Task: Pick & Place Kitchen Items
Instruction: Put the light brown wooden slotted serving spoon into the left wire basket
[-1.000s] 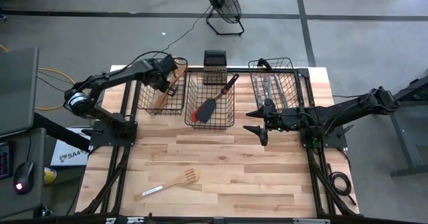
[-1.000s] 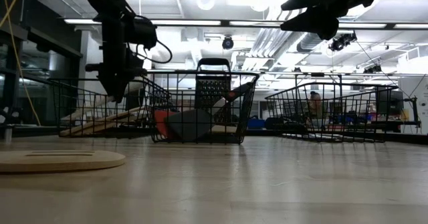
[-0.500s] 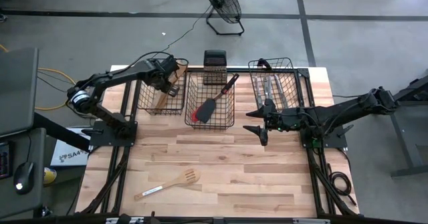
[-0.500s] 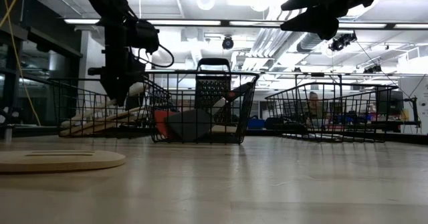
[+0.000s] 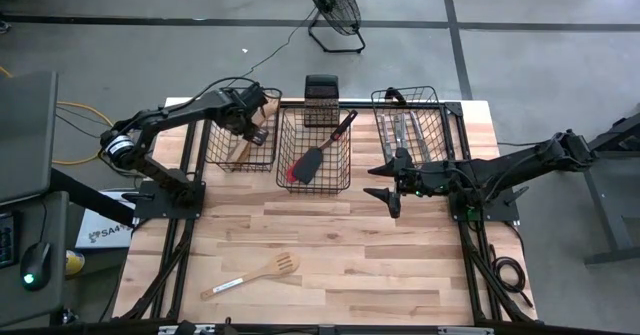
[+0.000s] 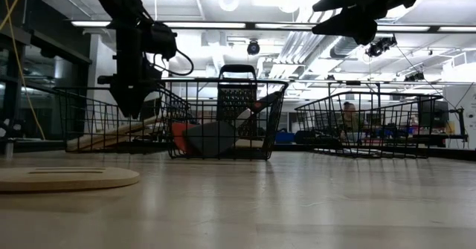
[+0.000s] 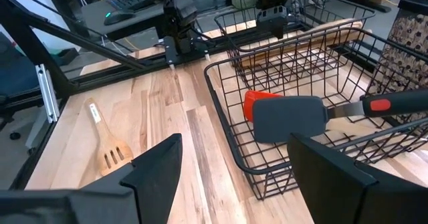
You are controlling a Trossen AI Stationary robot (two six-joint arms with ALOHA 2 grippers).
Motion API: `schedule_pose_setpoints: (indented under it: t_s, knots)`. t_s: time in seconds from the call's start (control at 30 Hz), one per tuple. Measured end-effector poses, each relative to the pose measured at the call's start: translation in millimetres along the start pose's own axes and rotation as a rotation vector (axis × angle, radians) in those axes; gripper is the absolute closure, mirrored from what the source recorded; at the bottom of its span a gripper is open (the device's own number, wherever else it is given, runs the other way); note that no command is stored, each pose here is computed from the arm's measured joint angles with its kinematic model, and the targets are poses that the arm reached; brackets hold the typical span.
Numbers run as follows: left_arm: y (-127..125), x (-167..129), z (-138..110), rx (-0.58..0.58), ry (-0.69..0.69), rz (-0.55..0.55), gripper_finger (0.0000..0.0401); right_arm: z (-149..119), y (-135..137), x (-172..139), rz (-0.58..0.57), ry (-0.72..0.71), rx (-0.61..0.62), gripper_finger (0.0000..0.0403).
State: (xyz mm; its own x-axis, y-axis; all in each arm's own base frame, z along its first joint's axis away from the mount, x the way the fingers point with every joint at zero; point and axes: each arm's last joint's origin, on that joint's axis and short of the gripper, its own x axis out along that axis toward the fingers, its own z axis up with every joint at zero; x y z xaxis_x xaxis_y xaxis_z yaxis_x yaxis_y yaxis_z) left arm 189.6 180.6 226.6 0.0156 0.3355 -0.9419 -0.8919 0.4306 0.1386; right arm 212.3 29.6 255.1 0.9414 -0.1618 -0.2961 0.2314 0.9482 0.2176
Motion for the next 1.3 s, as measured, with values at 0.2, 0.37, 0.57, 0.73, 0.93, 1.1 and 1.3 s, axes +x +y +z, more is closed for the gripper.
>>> schedule_pose_setpoints:
  t_s: [0.2, 0.37, 0.57, 0.73, 0.93, 1.1, 1.3]
  knots:
    - [5, -23, 1, 0.036, -0.001, -0.023, 0.0239, -2, -1, 0, -0.008, 0.024, -0.003, 0.0140]
    - [7, -59, 2, 0.068, -0.076, -0.062, 0.0239, -2, -1, 0, -0.008, 0.023, -0.002, 0.0140]
    - [0, -96, -16, 0.140, -0.126, -0.162, 0.0238, -2, -1, 0, -0.008, 0.024, -0.003, 0.0140]
    - [-13, -114, -36, 0.172, -0.139, -0.243, 0.0238, -3, -1, 0, -0.008, 0.024, -0.004, 0.0140]
    - [-37, -126, -58, 0.243, -0.120, -0.313, 0.0238, -3, -1, 0, -0.008, 0.025, -0.004, 0.0140]
    - [-55, -134, -75, 0.307, -0.111, -0.361, 0.0238, -3, -1, 0, -0.009, 0.025, -0.004, 0.0140]
    - [-67, -142, -99, 0.383, -0.061, -0.377, 0.0238, -3, -1, 0, -0.008, 0.025, -0.004, 0.0140]
